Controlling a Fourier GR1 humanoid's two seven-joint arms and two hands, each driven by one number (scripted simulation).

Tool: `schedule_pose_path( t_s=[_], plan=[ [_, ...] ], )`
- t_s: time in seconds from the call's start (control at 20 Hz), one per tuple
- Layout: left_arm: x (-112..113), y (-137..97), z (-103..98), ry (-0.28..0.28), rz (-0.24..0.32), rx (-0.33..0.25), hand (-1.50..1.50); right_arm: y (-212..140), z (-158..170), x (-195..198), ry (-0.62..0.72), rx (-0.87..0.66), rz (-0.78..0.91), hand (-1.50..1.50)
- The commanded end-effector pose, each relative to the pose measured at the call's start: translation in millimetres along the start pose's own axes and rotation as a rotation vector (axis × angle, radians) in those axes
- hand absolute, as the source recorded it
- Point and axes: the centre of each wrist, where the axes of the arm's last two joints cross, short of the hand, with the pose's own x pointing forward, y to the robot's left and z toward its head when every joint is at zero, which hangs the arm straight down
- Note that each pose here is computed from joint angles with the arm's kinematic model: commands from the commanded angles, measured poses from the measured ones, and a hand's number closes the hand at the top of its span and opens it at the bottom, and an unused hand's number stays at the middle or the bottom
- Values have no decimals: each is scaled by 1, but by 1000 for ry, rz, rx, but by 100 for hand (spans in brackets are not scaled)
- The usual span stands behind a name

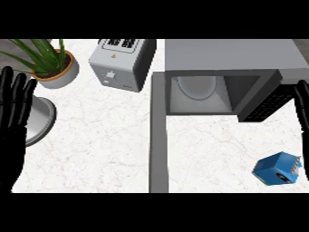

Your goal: Pick up the milk, place it into the microwave and close the microwave

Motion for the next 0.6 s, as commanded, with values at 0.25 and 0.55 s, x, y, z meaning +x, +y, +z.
schedule_pose_path(
  t_s=[0.25, 0.55],
  plan=[
    [-16, 38, -14, 28, -3, 8, -150, 3, 8, 33, -56, -297, 156, -150],
    [-5, 66, 15, 142, 63, 58, -150, 33, 41, 51, 85, -274, 143, -150]
  ],
)
